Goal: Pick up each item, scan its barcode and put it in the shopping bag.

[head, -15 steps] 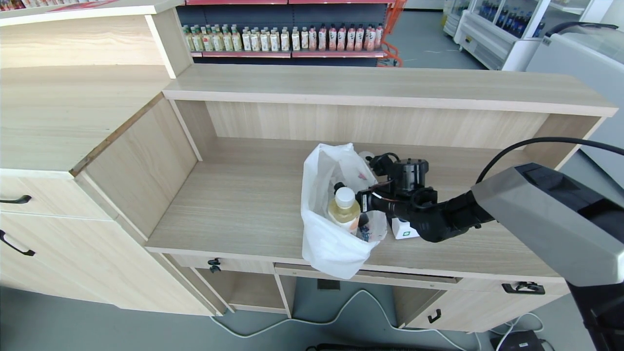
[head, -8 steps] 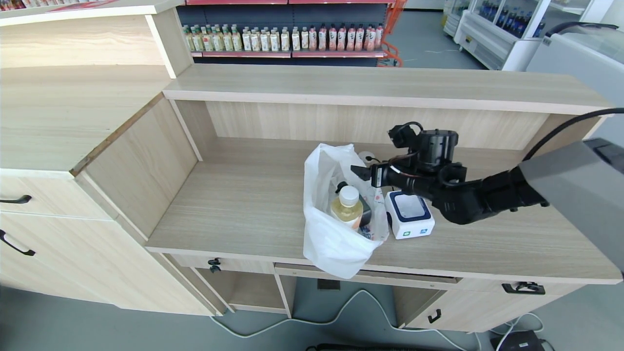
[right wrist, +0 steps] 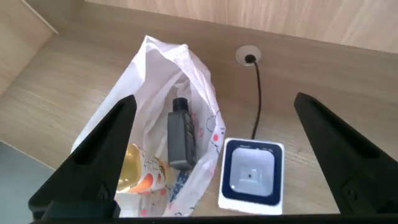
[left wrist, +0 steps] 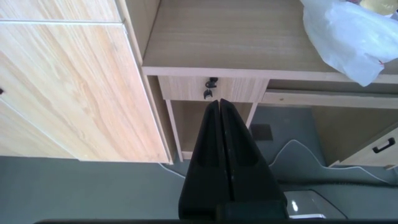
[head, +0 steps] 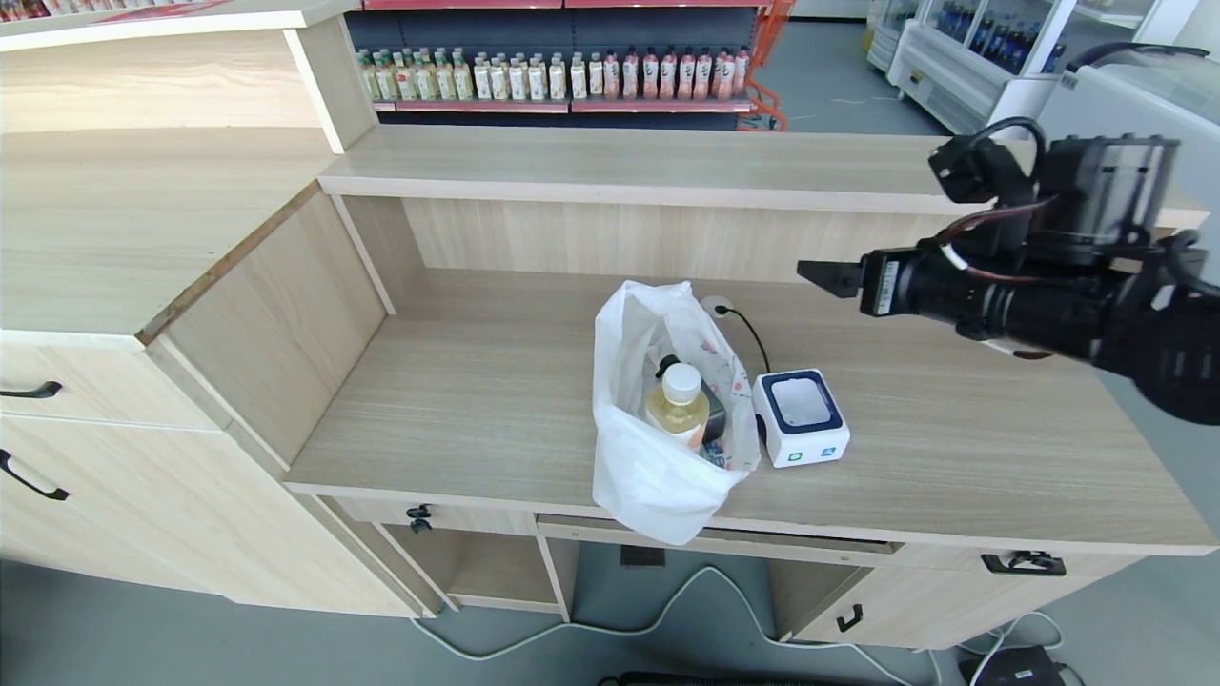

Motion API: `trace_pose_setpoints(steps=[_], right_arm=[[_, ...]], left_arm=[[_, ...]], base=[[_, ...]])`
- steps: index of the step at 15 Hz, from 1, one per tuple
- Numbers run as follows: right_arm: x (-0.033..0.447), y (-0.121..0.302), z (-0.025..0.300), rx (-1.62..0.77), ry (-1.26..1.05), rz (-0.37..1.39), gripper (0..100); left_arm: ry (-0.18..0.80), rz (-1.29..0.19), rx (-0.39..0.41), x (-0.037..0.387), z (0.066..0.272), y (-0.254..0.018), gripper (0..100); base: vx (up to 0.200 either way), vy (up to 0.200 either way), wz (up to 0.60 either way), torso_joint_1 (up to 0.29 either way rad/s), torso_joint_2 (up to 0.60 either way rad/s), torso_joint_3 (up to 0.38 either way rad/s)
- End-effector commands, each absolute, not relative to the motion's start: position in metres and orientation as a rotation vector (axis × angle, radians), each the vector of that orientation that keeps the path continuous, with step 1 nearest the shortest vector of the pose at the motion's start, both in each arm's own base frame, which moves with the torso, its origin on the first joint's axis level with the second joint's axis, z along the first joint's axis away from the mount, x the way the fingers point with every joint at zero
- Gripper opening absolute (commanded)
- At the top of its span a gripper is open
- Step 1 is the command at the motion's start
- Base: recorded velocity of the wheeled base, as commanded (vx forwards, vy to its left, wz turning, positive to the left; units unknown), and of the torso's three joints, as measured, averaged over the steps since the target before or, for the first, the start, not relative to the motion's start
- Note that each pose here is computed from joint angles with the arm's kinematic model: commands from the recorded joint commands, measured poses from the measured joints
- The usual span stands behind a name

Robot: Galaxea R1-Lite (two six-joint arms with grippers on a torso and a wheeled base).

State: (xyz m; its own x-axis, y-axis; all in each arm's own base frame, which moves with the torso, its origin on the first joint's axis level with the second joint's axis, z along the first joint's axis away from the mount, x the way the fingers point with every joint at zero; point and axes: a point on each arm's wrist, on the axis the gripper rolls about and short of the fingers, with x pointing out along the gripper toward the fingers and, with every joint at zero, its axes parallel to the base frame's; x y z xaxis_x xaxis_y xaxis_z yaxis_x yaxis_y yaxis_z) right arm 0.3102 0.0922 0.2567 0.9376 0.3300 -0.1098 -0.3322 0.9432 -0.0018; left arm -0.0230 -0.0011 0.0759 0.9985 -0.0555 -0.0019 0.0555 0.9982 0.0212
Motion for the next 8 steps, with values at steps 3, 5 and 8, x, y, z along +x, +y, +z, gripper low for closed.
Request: trace_pose_setpoints(steps=[3, 5, 8], right_arm=[[0.177, 0.016, 0.285, -0.127, 0.158, 0.078, 100], [0.156, 0.004, 0.279, -0.118, 0.167, 0.011, 100], [0.106, -0.006, 0.236, -0.107, 0.191, -0.175, 100]], left_arm=[[0.002, -0.055, 0.021, -0.023, 0.076, -0.001, 0], [0.002, -0.055, 0.021, -0.023, 0.076, -0.001, 0], [0.002, -0.055, 0.021, -0.023, 0.076, -0.001, 0]], base=[[0.000, 0.000, 0.00, 0.000, 0.00, 0.000], [0.000, 0.000, 0.00, 0.000, 0.00, 0.000], [0.000, 0.000, 0.00, 0.000, 0.00, 0.000]])
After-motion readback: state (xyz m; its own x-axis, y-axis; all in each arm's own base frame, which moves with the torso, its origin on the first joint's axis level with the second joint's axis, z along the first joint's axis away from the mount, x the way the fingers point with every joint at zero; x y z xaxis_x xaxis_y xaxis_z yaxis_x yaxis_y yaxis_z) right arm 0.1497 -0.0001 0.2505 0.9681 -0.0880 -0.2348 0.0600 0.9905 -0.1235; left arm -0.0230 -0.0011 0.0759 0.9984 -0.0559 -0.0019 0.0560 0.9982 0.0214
